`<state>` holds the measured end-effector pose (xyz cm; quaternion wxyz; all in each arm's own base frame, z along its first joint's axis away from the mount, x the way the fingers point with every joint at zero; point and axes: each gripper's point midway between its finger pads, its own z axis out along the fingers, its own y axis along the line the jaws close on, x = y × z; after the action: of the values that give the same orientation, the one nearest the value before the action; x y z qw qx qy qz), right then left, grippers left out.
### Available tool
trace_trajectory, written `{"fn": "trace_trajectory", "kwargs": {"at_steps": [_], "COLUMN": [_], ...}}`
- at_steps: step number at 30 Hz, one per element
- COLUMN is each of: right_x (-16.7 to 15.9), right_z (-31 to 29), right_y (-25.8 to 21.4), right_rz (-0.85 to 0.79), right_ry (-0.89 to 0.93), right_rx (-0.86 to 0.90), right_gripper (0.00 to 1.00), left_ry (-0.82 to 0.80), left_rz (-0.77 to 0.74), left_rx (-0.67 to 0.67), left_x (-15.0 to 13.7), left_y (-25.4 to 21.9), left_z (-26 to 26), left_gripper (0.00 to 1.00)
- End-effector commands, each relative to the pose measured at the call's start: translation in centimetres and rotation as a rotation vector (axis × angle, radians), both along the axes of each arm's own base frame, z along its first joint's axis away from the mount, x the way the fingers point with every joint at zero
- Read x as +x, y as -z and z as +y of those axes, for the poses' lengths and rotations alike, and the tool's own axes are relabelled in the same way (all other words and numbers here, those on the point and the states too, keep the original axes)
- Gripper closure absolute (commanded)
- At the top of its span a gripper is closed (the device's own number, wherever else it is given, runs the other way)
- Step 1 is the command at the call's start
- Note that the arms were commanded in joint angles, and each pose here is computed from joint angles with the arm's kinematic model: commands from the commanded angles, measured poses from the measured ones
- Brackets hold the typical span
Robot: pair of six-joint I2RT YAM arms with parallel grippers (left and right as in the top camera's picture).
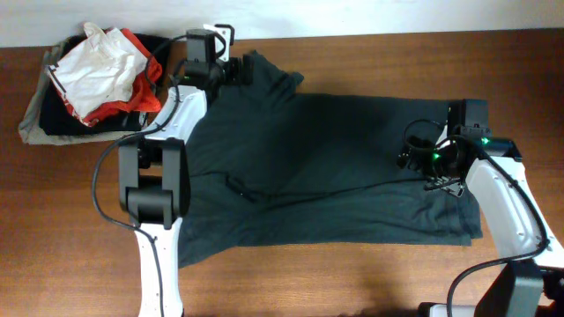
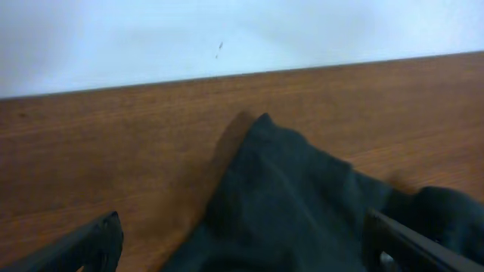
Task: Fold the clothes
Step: 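Move both grippers to the shirt's top corners and grasp them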
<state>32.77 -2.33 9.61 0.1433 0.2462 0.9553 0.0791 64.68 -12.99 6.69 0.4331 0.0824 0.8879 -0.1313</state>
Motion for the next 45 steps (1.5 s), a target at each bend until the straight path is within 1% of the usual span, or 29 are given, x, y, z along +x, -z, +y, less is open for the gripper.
{"fn": "trace_trajectory", "kwargs": {"at_steps": [1, 8, 13, 17, 18, 19, 20, 21, 23, 25, 27, 28, 31, 32, 34, 36, 38, 40, 42, 45], "right_x": [0.4, 0.3, 0.2, 0.2, 0.3, 0.3, 0.5, 0.5, 0.8, 1.1, 1.7, 2.2, 4.2, 5.1, 7.5, 9.6, 11.6, 13.3, 15.1, 16.6], "right_z": [-0.1, -0.1, -0.1, -0.1, -0.1, -0.2, -0.2, -0.2, -0.2, -0.3, -0.4, -0.4, -2.1, -2.6, -3.5, -4.2, -4.5, -5.3, -7.0, -9.0], "right_y": [-0.3, -0.2, -0.2, -0.2, -0.2, -0.2, -0.3, -0.3, -0.4, -0.5, -0.7, -1.0, -3.3, -4.4, -7.3, -9.4, -10.1, -9.3, -6.4, -2.4], "right_rz": [-0.007, -0.005, -0.001, 0.001, -0.002, -0.005, -0.010, -0.014, -0.024, -0.040, -0.067, -0.090, -0.161, -0.197, -0.300, -0.360, -0.381, -0.355, -0.236, -0.083], "right_ry": [-0.016, -0.016, -0.016, -0.015, -0.015, -0.015, -0.016, -0.016, -0.020, -0.036, -0.046, -0.070, -0.046, -0.040, -0.065, -0.086, -0.147, -0.130, -0.142, -0.176], "right_rx": [-0.008, -0.008, -0.008, -0.008, -0.008, -0.009, -0.010, -0.010, -0.013, -0.021, -0.030, -0.044, -0.132, -0.160, -0.227, -0.279, -0.326, -0.348, -0.416, -0.447], "right_gripper": [0.01, 0.01, 0.01, 0.01, 0.00, 0.01, 0.03, 0.03, 0.03, 0.03, 0.03, 0.05, 0.06, 0.06, 0.00, 0.02, 0.01, 0.01, 0.01, 0.01], "left_ry": [0.043, 0.140, 0.107, 0.091, 0.091, 0.090, 0.089, 0.089, 0.090, 0.090, 0.090, 0.090, 0.090, 0.090, 0.090, 0.091, 0.092, 0.094, 0.095, 0.096], "left_rz": [-0.019, 0.003, 0.048, 0.045, 0.039, 0.034, 0.034, 0.035, 0.036, 0.035, 0.034, 0.035, 0.036, 0.036, 0.037, 0.044, 0.062, 0.081, 0.102, 0.114], "left_rx": [0.024, 0.106, 0.141, 0.154, 0.153, 0.152, 0.152, 0.152, 0.152, 0.152, 0.152, 0.152, 0.152, 0.152, 0.152, 0.153, 0.155, 0.158, 0.162, 0.163], "left_x": [0.4, -0.6, -0.9, -0.8, -0.7, -0.6, -0.6, -0.6, -0.6, -0.6, -0.6, -0.6, -0.6, -0.6, -0.6, -0.7, -1.0, -1.3, -1.7, -1.9], "left_y": [1.6, 5.3, 7.7, 7.8, 7.7, 7.6, 7.6, 7.6, 7.7, 7.6, 7.6, 7.6, 7.7, 7.7, 7.7, 7.8, 8.1, 8.5, 8.9, 9.1], "left_z": [-1.2, -3.6, -2.7, -2.3, -2.3, -2.3, -2.3, -2.3, -2.3, -2.3, -2.3, -2.3, -2.3, -2.3, -2.3, -2.3, -2.2, -2.1, -2.1, -2.0], "left_gripper": [0.01, 0.01, 0.01, 0.02, 0.07, 0.22, 0.47, 0.61, 0.77, 0.90, 0.91, 0.91, 0.93, 0.93, 0.94, 0.99, 1.00, 1.00, 1.00, 0.99]}}
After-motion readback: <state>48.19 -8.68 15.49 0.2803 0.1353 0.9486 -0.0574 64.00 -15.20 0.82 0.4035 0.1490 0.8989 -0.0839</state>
